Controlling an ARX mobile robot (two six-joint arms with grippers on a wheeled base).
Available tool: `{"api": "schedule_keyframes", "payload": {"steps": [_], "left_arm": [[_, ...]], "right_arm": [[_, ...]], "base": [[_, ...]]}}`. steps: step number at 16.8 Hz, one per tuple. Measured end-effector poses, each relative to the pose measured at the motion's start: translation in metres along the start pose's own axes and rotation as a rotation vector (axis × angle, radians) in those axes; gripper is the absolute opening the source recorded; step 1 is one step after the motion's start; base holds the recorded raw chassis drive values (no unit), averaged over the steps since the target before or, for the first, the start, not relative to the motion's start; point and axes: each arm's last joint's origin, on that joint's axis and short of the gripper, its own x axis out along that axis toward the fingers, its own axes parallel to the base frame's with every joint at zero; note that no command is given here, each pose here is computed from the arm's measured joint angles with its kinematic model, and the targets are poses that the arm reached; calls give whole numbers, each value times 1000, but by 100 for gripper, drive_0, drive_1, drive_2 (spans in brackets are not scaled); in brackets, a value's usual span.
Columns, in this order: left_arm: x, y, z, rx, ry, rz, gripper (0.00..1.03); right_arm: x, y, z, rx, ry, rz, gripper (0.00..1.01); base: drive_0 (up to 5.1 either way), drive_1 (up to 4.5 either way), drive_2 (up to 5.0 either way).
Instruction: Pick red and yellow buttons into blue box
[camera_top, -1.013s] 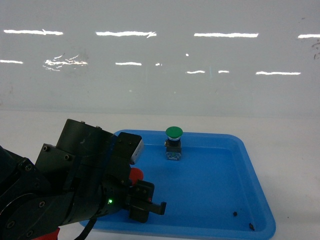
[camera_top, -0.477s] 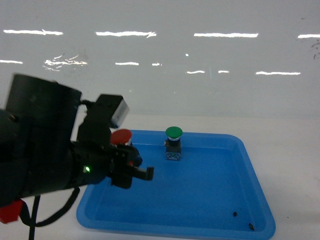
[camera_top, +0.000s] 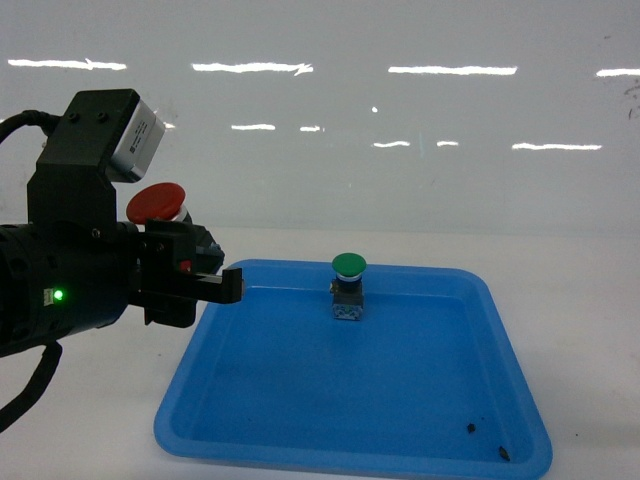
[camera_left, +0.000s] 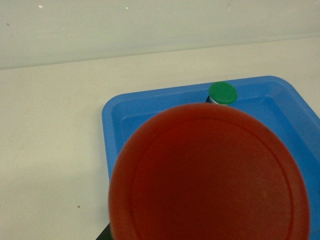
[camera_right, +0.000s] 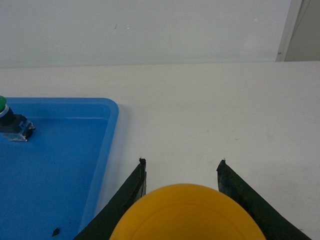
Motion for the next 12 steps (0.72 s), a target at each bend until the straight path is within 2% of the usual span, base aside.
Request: {"api": "schedule_keyframes", "payload": {"steps": [2, 5, 7, 8, 9, 12], "left_arm": [[-4, -7, -2, -9, -2, 18, 25], [-1, -15, -5, 4, 1, 24, 25], [9, -20, -6, 24, -6, 27, 25], [15, -22, -5, 31, 1, 25, 25], [26, -25, 5, 39, -37, 18, 25], [26, -24, 5, 38, -37, 24, 25]], "right_arm": [[0, 0, 0, 0, 0, 0, 38], [0, 0, 0, 0, 0, 0, 38], [0, 0, 0, 0, 0, 0, 38], [0, 0, 0, 0, 0, 0, 38], [0, 0, 0, 0, 0, -2, 38], [0, 0, 0, 0, -3, -1, 38]], "base": [[0, 0, 0], [0, 0, 0], [0, 0, 0], [0, 0, 0], [0, 0, 0], [0, -400, 400]]}}
